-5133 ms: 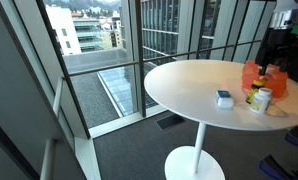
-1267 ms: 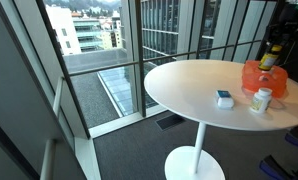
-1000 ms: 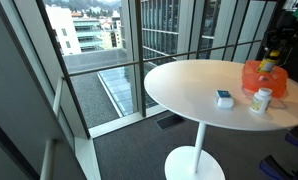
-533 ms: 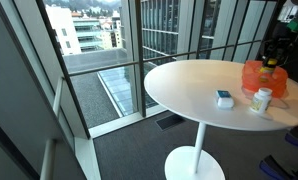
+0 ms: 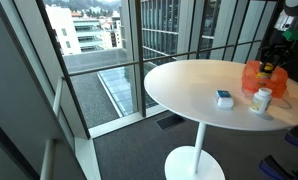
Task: Put the bottle with a yellow cap in the plastic bag
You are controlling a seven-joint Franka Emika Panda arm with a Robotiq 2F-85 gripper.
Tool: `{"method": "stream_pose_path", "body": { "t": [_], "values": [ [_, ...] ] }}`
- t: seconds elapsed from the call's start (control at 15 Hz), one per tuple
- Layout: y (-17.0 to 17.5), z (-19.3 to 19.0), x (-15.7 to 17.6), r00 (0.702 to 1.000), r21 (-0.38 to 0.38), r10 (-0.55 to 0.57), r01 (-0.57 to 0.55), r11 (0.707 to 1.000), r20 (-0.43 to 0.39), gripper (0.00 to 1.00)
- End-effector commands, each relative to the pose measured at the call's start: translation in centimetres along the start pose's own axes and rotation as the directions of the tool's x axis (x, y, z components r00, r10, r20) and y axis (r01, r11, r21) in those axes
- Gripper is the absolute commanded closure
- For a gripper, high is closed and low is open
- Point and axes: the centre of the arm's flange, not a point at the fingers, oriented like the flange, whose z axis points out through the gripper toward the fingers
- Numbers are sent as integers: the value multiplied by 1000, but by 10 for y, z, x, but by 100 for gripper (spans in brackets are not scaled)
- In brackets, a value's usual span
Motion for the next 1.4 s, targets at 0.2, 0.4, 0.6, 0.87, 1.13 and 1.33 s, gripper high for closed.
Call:
{"method": "stream_pose_path", "body": {
  "t": [0.2, 0.4, 0.6, 0.87, 1.13, 1.33],
  "values": [
    [6, 13, 9, 1000, 39, -3, 3, 999, -5, 79],
    [5, 12, 6, 1000, 61, -3, 3, 998, 12, 79],
    [3, 4, 3, 1000, 74, -9, 8, 997, 13, 22],
    [-1, -11, -3, 1000, 62, -17, 17, 998, 7, 0],
    [-10, -41, -15, 998, 64, -56, 55, 996, 3, 0],
    [-17, -66, -30, 994, 56, -104, 102, 993, 36, 0]
  ]
}}
